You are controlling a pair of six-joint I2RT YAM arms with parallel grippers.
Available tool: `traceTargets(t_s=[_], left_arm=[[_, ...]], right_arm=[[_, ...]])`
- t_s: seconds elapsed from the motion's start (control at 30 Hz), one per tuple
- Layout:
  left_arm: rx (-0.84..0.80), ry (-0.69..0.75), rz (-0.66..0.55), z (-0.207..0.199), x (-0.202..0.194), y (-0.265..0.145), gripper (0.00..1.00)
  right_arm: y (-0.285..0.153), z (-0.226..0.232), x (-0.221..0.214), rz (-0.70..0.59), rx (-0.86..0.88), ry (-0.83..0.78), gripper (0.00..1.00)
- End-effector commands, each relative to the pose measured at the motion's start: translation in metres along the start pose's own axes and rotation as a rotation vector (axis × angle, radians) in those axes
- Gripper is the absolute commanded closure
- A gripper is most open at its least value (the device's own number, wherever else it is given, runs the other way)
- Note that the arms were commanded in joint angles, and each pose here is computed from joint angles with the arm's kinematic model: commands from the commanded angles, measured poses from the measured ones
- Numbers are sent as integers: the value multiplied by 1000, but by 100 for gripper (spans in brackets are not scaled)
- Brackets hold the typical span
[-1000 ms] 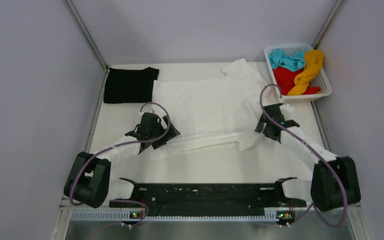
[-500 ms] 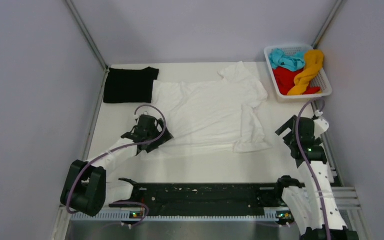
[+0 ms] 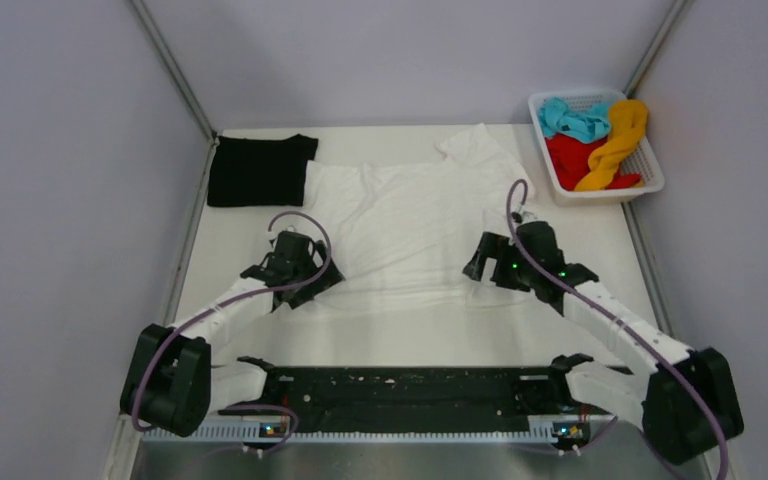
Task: Fold and stack the t-shirts
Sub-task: Flatten out the tshirt
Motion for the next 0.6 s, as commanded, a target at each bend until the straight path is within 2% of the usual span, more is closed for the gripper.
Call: traceTargets(t_s=[0.0, 0.07, 0.2, 0.37, 0.57], left_arm=[[4, 4, 15, 1, -1, -1, 1], [5, 1, 15, 1, -2, -1, 1], [3, 0, 13, 2, -3, -2, 1], [2, -6, 12, 2, -4, -3, 1], [15, -11, 13, 2, -2, -2, 1]], right_arm=[[34, 5, -10, 28, -147, -31, 1], [44, -8, -23, 54, -216, -18, 1], [39, -22, -43, 118, -230, -12, 1], [3, -26, -72, 246, -247, -6, 2], [-45, -35, -120, 481, -351, 12, 1]])
Point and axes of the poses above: each gripper's point midway between its finger pads, its own y axis out along the fingers, its own z axis along the line the jaws close on, x = y × z, the point moved 10 cm from there along -y, back along the fingers, and after that the axes turned 12 degrees about y, right-handed, at the moved point
